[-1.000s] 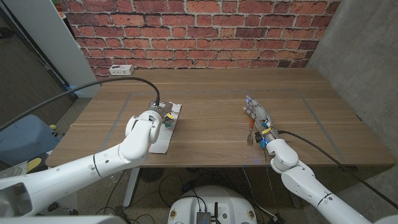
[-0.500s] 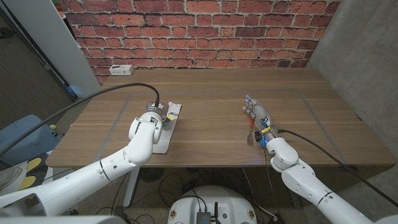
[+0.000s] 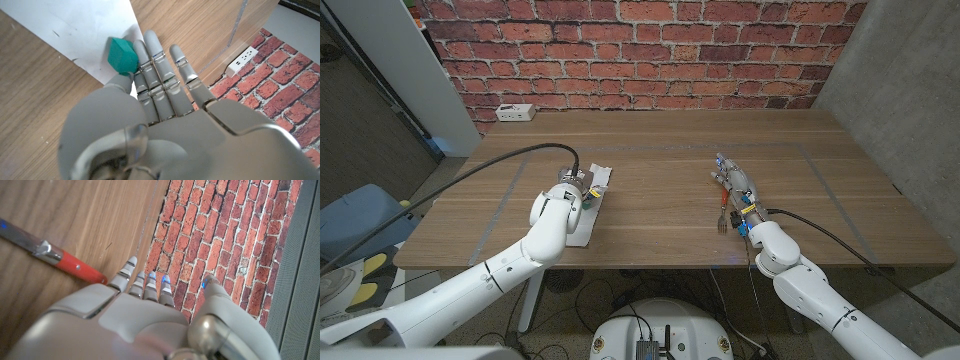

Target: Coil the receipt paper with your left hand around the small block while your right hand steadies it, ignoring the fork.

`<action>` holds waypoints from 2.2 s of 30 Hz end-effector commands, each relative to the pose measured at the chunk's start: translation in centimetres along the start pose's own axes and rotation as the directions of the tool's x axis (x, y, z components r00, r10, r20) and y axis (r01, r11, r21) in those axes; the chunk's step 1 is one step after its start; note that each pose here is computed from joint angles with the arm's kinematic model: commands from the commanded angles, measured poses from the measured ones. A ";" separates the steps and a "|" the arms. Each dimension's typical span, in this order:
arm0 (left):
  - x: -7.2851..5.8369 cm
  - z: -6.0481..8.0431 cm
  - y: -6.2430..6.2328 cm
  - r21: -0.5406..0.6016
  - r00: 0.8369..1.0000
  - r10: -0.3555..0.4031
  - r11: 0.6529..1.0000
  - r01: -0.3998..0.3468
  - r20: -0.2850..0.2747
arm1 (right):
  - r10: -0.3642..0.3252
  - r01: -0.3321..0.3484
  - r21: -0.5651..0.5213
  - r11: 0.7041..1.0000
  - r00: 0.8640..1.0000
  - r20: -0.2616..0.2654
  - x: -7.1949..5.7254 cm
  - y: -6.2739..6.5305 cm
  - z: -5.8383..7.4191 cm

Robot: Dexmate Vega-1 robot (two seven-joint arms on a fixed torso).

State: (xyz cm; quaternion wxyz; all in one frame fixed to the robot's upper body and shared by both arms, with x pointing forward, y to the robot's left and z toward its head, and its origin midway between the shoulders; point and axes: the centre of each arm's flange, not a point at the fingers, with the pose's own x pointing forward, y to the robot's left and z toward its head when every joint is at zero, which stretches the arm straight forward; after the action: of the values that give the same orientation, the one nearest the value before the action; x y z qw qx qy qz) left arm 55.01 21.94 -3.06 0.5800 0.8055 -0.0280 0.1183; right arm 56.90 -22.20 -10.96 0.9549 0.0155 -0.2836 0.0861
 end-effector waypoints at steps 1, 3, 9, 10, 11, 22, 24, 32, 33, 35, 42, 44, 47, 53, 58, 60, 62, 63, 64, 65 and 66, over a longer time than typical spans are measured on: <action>0.3 0.2 0.2 -0.008 0.999 -0.009 1.000 0.010 0.035 | -0.006 0.006 -0.003 1.000 1.000 0.006 0.0 0.0 0.0; 0.3 0.2 0.2 -0.009 0.999 -0.021 1.000 0.022 0.043 | -0.008 0.008 -0.002 1.000 1.000 0.008 0.1 0.0 0.0; 0.2 0.3 0.4 -0.012 0.998 -0.036 0.999 0.036 0.052 | -0.005 0.005 -0.001 1.000 1.000 0.009 0.2 -0.1 0.0; 0.2 0.3 0.4 -0.014 0.998 -0.038 0.999 0.039 0.054 | -0.006 0.006 -0.001 1.000 1.000 0.010 0.2 -0.1 0.0; 0.2 0.2 0.5 -0.016 0.998 -0.038 0.999 0.039 0.056 | -0.005 0.005 -0.001 1.000 1.000 0.011 0.2 -0.1 0.0; -0.6 0.1 1.0 0.001 1.000 -0.006 1.000 0.006 0.028 | 0.006 -0.006 -0.003 1.000 1.000 0.013 0.5 -0.2 0.1; -0.8 0.1 1.1 0.002 1.000 0.004 1.000 -0.004 0.021 | 0.007 -0.007 -0.005 1.000 1.000 0.012 0.6 -0.2 0.1; -1.7 -0.1 1.6 -0.014 0.999 0.052 0.999 -0.052 -0.004 | 0.017 -0.017 -0.005 1.000 1.000 0.011 0.9 -0.2 0.1; -1.8 -0.2 1.7 -0.016 0.998 0.059 0.998 -0.059 -0.006 | 0.018 -0.018 -0.005 1.000 1.000 0.009 0.9 -0.1 0.1; -2.1 -0.2 1.7 -0.027 0.997 0.077 0.997 -0.077 -0.009 | 0.021 -0.021 -0.009 1.000 1.000 0.005 1.0 -0.1 0.0; -3.3 -0.4 1.2 -0.080 0.985 0.170 0.982 -0.170 -0.013 | 0.042 -0.049 -0.107 0.993 0.997 -0.062 1.8 0.7 0.6; -3.5 -0.5 0.9 -0.103 0.980 0.200 0.974 -0.201 -0.016 | 0.050 -0.061 -0.135 0.989 0.995 -0.080 2.1 1.0 0.9; -4.0 -0.7 0.4 -0.154 0.967 0.255 0.954 -0.256 -0.029 | 0.059 -0.080 -0.191 0.978 0.992 -0.111 2.7 1.4 1.4; -4.4 -1.6 -0.7 -0.279 0.935 0.349 0.894 -0.351 -0.057 | 0.079 -0.141 -0.361 0.922 0.980 -0.181 3.9 3.4 2.5; -3.7 -2.5 -0.6 -0.341 0.931 0.362 0.871 -0.354 -0.043 | 0.089 -0.172 -0.480 0.860 0.978 -0.190 4.1 5.2 3.2; -3.5 -2.9 -0.6 -0.384 0.926 0.377 0.851 -0.358 -0.028 | 0.092 -0.180 -0.519 0.836 0.977 -0.191 4.1 6.0 3.4; -3.2 -3.4 -0.7 -0.444 0.917 0.397 0.819 -0.364 -0.020 | 0.094 -0.190 -0.554 0.811 0.976 -0.197 4.0 6.7 3.6; -3.1 -3.7 -0.7 -0.472 0.913 0.408 0.801 -0.368 -0.019 | 0.097 -0.195 -0.568 0.800 0.975 -0.197 3.9 7.0 3.6; -3.0 -3.9 -0.8 -0.498 0.909 0.417 0.784 -0.370 -0.019 | 0.100 -0.198 -0.579 0.791 0.975 -0.196 3.8 7.3 3.7; -2.9 -4.1 -0.8 -0.521 0.905 0.425 0.768 -0.372 -0.020 | 0.101 -0.198 -0.592 0.781 0.976 -0.193 3.7 7.6 3.7; -2.7 -4.3 -0.9 -0.542 0.901 0.433 0.753 -0.374 -0.021 | 0.106 -0.202 -0.607 0.769 0.976 -0.190 3.5 7.9 3.8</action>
State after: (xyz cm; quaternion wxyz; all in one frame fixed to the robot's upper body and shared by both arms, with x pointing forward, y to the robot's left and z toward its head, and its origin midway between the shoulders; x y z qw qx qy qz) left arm 51.46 23.79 -3.53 0.6729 0.6869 -0.1968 0.1913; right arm 57.69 -16.69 -6.80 0.9443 -0.2258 -0.2220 0.0890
